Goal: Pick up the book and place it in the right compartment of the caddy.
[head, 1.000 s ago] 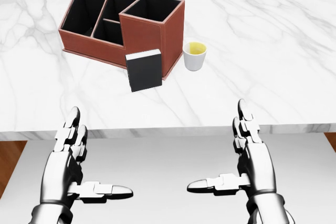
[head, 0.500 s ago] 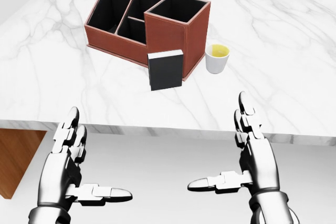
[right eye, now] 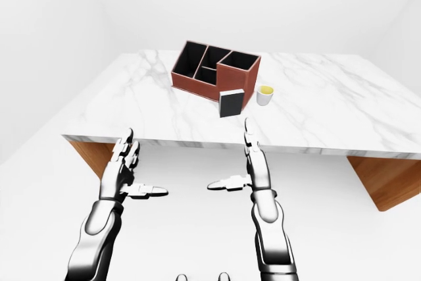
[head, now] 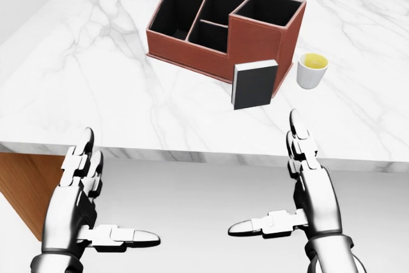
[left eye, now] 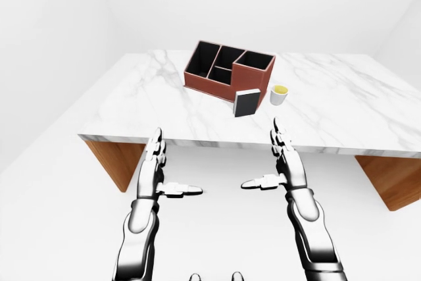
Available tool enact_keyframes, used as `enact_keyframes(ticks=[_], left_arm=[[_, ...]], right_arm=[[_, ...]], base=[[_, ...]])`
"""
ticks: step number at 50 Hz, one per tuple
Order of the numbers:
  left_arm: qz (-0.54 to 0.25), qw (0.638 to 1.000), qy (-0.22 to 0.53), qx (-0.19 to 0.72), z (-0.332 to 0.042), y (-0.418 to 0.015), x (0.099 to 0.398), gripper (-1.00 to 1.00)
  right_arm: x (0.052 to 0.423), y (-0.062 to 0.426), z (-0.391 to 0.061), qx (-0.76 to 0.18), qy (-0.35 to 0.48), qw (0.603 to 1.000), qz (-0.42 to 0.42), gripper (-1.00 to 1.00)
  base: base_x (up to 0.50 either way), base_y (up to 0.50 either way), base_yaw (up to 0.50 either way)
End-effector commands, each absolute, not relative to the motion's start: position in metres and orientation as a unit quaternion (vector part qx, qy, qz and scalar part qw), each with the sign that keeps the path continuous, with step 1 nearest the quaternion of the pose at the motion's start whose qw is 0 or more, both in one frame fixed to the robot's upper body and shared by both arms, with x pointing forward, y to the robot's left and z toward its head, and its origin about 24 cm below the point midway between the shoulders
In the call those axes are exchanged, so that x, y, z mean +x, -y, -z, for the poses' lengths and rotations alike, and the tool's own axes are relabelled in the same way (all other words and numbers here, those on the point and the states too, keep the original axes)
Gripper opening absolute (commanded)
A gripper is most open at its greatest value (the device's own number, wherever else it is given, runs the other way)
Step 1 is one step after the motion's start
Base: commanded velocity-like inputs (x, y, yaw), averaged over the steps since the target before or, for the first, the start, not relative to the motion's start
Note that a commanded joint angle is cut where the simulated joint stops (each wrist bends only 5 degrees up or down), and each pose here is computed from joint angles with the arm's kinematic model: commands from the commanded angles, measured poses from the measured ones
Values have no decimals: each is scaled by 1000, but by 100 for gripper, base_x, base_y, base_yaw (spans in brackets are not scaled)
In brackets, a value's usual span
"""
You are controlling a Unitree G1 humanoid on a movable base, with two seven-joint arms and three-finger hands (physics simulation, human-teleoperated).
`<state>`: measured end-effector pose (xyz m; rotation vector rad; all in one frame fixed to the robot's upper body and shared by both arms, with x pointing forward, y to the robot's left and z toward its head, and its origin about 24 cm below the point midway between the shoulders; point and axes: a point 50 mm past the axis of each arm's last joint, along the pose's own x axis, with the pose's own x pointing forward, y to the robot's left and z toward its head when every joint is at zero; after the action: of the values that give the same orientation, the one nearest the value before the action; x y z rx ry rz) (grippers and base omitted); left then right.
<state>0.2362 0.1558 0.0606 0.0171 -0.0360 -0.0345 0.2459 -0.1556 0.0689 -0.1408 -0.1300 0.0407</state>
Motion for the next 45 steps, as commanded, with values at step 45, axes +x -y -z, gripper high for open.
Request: enact_keyframes(ticks=[45], left_arm=[[27,981,182,59,-141,-173,245,100]], right_arm=[[253,159,-204,-175,299,936,-60,100]], base=[[0,2,0]])
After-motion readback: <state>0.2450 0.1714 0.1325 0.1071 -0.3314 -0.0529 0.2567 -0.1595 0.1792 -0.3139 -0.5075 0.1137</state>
